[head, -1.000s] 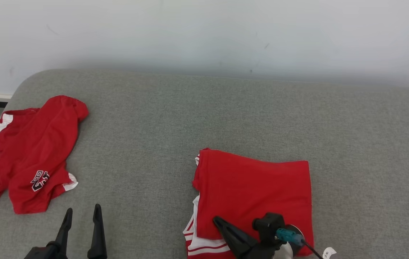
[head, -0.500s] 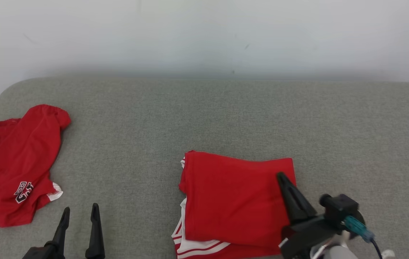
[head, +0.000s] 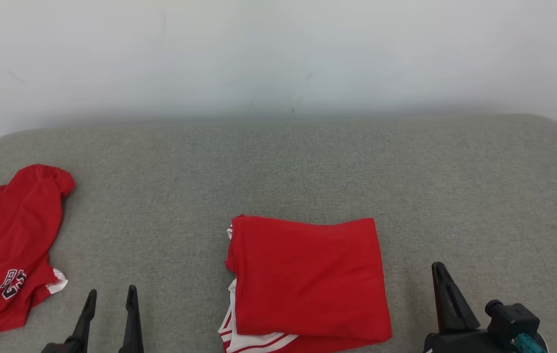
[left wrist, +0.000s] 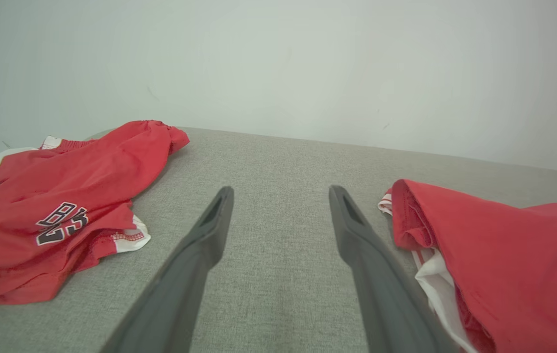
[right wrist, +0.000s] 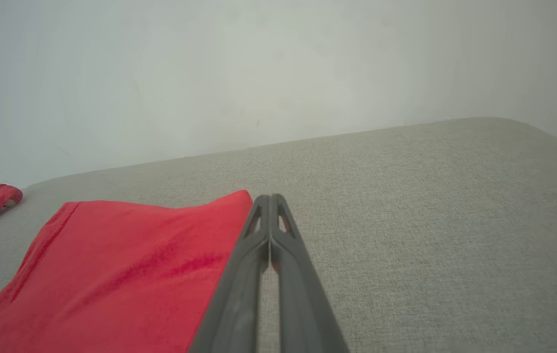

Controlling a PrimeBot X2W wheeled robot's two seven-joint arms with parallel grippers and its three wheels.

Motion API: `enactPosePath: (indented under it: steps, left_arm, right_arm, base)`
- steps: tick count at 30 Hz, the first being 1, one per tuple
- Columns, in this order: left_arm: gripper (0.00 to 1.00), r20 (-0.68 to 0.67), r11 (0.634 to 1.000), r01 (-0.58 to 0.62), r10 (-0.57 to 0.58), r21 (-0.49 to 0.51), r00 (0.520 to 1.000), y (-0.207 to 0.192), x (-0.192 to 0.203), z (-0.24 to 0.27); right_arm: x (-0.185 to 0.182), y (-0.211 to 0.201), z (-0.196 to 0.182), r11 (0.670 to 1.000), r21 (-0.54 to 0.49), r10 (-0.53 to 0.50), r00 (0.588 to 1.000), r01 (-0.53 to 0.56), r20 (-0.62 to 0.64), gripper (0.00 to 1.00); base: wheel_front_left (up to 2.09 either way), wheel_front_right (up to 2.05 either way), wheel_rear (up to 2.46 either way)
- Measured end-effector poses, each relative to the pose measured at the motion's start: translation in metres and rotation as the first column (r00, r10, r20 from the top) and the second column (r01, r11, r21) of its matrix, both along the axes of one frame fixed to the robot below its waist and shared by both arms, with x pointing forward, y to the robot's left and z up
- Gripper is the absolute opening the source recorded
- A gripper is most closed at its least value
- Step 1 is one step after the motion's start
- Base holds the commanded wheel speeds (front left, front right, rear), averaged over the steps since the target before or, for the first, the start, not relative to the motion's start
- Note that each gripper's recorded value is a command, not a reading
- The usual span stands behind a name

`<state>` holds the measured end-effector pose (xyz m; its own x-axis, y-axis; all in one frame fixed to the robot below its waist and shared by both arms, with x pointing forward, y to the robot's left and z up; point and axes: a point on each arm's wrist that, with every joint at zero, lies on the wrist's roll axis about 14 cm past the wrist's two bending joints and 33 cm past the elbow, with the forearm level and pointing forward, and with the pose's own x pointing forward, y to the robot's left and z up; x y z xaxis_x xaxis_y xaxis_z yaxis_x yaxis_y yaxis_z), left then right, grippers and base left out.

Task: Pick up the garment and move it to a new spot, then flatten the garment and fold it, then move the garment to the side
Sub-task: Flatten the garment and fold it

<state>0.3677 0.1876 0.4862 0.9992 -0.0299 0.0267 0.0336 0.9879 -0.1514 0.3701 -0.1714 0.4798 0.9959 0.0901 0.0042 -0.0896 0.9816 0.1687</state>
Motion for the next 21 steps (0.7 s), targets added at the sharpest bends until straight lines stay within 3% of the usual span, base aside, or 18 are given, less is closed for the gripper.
enactPosePath:
  steps: [2, 3, 4, 5, 21]
  left_arm:
    - [1.00, -0.003, 1.000, 0.009, -0.009, 0.001, 1.000, -0.003, -0.001, -0.001]
    - [1.00, -0.006, 1.000, 0.014, -0.014, 0.004, 1.000, -0.005, -0.002, -0.002]
    - [1.00, -0.008, 1.000, 0.020, -0.020, 0.008, 1.000, -0.006, -0.002, -0.003]
    - [1.00, -0.008, 1.000, 0.025, -0.025, 0.011, 1.000, -0.008, -0.002, -0.002]
    - [1.00, -0.010, 0.996, 0.055, -0.054, 0.075, 0.998, -0.013, -0.008, -0.003]
  right_arm:
    - [-0.005, -0.002, -0.002, 1.000, 0.001, -0.009, 1.000, 0.009, -0.005, 0.00]
    - [-0.006, -0.003, -0.001, 1.000, 0.002, -0.014, 1.000, 0.014, -0.004, 0.25]
    - [-0.007, -0.004, -0.001, 1.000, 0.000, -0.019, 1.000, 0.019, -0.001, 0.78]
    - [-0.008, -0.005, 0.000, 1.000, -0.004, -0.021, 1.000, 0.021, 0.002, 1.00]
    - [-0.012, -0.010, -0.003, 0.999, 0.011, -0.051, 0.999, 0.051, -0.007, 1.00]
  base:
    - [0.00, 0.00, 0.00]
    - [0.00, 0.00, 0.00]
    - [0.00, 0.00, 0.00]
    - [0.00, 0.00, 0.00]
    - [0.00, 0.00, 0.00]
